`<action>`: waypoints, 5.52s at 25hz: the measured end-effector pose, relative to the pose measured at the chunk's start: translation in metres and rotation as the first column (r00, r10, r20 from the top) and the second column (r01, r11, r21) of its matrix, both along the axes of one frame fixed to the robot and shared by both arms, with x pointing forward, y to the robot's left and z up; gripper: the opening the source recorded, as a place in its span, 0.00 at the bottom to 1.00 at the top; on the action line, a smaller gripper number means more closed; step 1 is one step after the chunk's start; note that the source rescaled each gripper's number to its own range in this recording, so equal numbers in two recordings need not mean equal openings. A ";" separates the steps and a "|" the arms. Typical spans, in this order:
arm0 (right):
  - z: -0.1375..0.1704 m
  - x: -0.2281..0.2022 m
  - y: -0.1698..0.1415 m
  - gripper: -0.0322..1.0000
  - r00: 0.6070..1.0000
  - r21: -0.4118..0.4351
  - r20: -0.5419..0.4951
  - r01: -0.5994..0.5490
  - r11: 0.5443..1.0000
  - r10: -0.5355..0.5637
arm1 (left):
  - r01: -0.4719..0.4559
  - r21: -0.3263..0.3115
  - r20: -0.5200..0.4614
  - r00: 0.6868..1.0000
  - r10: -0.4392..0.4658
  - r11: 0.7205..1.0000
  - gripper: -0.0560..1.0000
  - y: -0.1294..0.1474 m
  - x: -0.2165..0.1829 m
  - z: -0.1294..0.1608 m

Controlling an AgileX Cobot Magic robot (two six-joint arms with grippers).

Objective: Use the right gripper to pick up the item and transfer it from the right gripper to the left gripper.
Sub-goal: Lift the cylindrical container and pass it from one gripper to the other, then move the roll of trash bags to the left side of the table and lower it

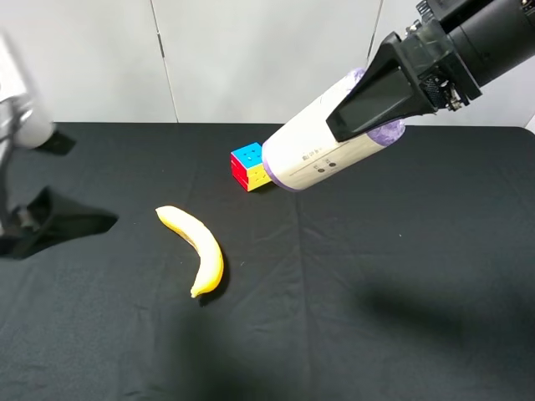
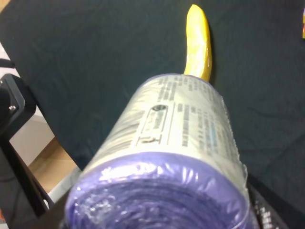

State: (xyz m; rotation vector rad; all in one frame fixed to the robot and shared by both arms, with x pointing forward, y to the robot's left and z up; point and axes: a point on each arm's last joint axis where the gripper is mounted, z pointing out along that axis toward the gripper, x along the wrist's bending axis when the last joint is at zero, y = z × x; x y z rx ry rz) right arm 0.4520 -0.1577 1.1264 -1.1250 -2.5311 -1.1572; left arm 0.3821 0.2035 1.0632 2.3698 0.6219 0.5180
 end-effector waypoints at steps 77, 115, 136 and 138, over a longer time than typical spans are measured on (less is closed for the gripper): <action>0.009 -0.002 0.007 0.08 0.997 0.136 -0.071 0.050 0.989 -0.040 | 0.383 -0.037 0.389 0.856 -0.340 0.923 0.06 -0.138 0.022 -0.006; 0.084 0.001 -0.005 1.00 0.977 0.068 0.191 0.083 0.994 -0.095 | 0.414 -0.012 0.398 0.837 -0.375 0.910 0.06 -0.141 0.017 -0.007; 0.122 -0.054 -0.068 1.00 0.836 -0.086 0.372 0.464 0.882 -0.403 | 0.414 -0.012 0.398 0.837 -0.375 0.910 0.06 -0.141 0.017 -0.007; 0.117 -0.070 -0.075 1.00 0.830 -0.089 0.382 0.472 0.877 -0.408 | 0.414 -0.012 0.398 0.837 -0.375 0.910 0.06 -0.141 0.017 -0.007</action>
